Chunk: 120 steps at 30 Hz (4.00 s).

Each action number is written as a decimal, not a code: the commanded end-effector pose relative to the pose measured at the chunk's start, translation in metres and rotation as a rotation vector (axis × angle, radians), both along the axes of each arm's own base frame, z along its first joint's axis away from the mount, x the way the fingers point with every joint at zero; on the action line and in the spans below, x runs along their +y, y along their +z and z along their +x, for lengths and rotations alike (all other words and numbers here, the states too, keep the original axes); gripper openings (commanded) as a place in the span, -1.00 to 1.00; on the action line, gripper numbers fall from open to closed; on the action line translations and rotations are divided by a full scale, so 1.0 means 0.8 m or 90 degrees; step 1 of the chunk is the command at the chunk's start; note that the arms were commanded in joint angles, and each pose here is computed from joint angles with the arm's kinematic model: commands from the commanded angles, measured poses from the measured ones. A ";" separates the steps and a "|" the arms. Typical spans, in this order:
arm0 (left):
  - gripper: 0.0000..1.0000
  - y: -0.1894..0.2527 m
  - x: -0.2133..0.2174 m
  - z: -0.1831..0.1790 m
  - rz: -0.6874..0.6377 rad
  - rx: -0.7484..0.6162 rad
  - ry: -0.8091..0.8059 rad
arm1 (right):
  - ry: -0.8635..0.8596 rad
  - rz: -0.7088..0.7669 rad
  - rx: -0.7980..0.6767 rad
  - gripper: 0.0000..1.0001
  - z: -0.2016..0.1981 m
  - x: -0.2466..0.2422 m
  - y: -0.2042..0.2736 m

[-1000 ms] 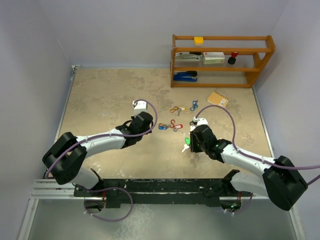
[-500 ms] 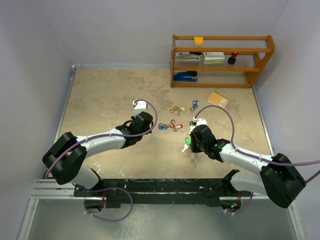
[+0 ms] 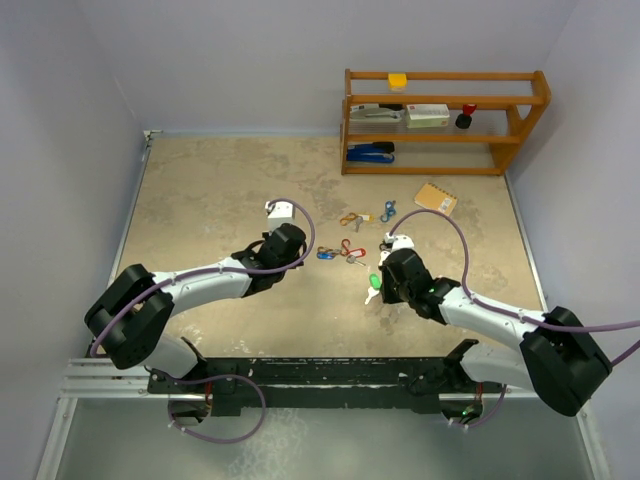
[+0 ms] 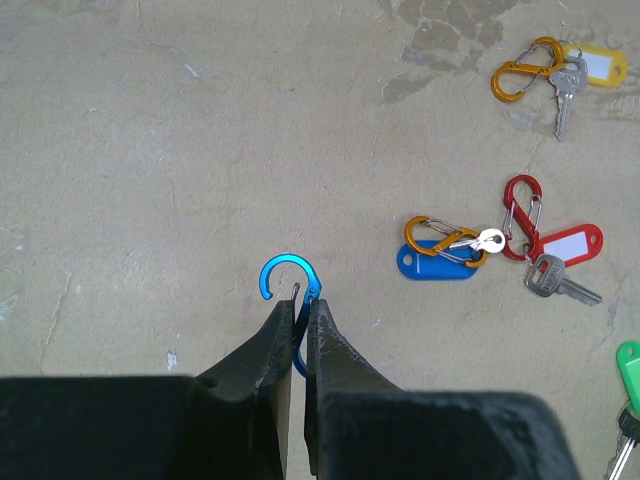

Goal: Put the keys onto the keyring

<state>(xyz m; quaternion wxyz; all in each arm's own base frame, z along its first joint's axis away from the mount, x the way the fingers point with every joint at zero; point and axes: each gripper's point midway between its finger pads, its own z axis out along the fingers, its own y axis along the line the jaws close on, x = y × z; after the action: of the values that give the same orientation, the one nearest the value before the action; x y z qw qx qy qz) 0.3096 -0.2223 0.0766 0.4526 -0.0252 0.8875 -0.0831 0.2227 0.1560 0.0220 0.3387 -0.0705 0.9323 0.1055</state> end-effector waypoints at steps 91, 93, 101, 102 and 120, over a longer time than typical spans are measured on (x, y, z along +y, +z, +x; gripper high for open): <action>-1.00 0.064 -0.206 -0.036 -0.162 -0.022 -0.314 | 0.270 0.122 -0.302 -1.00 0.053 0.099 0.142; -1.00 0.063 -0.206 -0.036 -0.161 -0.023 -0.313 | 0.272 0.124 -0.304 -1.00 0.052 0.100 0.143; -1.00 0.061 -0.206 -0.035 -0.158 -0.022 -0.310 | 0.285 0.130 -0.304 -1.00 0.048 0.104 0.144; -1.00 0.061 -0.206 -0.035 -0.158 -0.023 -0.310 | 0.287 0.131 -0.303 -1.00 0.047 0.104 0.143; -1.00 0.068 -0.208 -0.027 -0.159 -0.033 -0.300 | 0.310 0.139 -0.295 -1.00 0.034 0.110 0.139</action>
<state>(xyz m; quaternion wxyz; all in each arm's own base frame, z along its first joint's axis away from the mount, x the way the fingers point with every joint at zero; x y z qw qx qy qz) 0.2792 -0.3726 0.1035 0.4096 0.1315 0.8618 -0.2689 0.2474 0.2341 0.1066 0.4790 -0.2702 0.7993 0.2422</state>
